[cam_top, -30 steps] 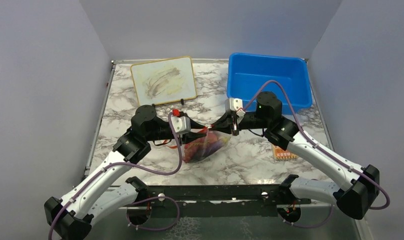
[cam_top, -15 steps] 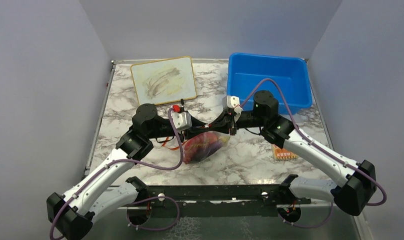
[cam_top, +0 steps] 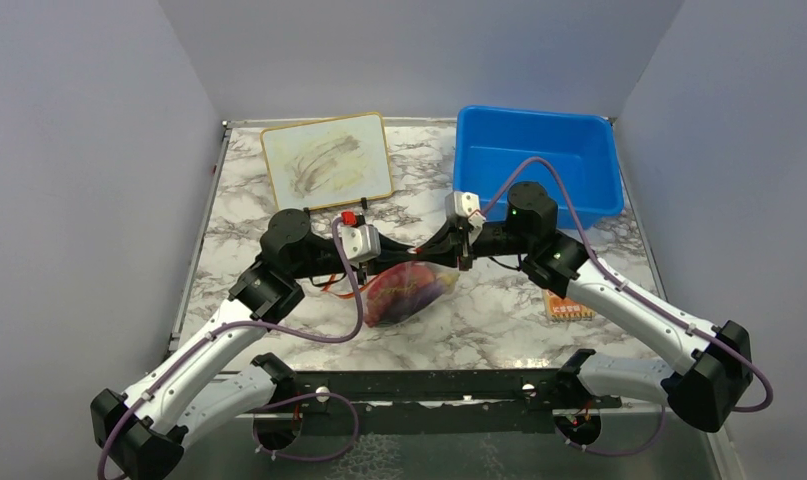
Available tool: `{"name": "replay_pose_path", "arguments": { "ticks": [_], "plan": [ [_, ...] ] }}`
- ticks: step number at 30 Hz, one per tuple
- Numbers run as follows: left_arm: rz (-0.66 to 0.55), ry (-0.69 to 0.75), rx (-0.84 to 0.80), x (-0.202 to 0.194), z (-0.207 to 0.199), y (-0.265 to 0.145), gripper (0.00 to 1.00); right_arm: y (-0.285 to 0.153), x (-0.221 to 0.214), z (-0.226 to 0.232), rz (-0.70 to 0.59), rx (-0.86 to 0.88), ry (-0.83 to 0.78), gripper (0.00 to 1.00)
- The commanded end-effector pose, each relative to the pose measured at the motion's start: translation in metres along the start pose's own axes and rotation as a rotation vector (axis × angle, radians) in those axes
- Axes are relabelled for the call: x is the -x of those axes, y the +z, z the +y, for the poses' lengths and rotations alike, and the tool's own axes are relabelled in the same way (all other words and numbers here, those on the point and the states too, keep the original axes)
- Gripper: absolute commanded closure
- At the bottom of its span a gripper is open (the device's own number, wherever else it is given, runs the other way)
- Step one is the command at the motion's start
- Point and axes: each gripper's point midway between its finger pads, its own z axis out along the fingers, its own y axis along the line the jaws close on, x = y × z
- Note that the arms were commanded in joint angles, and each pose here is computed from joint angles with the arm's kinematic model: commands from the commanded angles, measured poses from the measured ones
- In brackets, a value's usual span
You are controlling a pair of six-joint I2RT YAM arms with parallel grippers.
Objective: Place the food in the zip-top bag and seal the zipper
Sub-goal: Zip the zipper food storage bag at the center of the board.
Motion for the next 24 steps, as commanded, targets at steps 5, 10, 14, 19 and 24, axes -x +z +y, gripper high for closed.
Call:
{"name": "replay_pose_path", "arguments": {
  "ticks": [5,10,14,19,24],
  "plan": [
    [0.060,0.054,0.019,-0.010,-0.002,-0.010,1.00,-0.008,0.013,0.002,-0.055,-0.034,-0.059,0.99],
    [0.079,0.051,0.015,-0.016,-0.005,-0.013,1.00,-0.010,0.015,0.003,-0.064,-0.038,-0.072,0.99],
    [0.101,0.050,0.017,-0.022,-0.005,-0.014,1.00,-0.011,0.018,0.008,-0.072,-0.019,-0.087,0.99],
    [0.109,0.056,0.025,-0.024,-0.006,-0.017,1.00,-0.016,0.020,0.010,-0.059,-0.022,-0.113,0.99],
    [0.100,0.053,0.015,-0.021,-0.009,-0.018,1.00,-0.016,0.011,0.009,-0.036,-0.029,-0.094,0.99]
  ]
}}
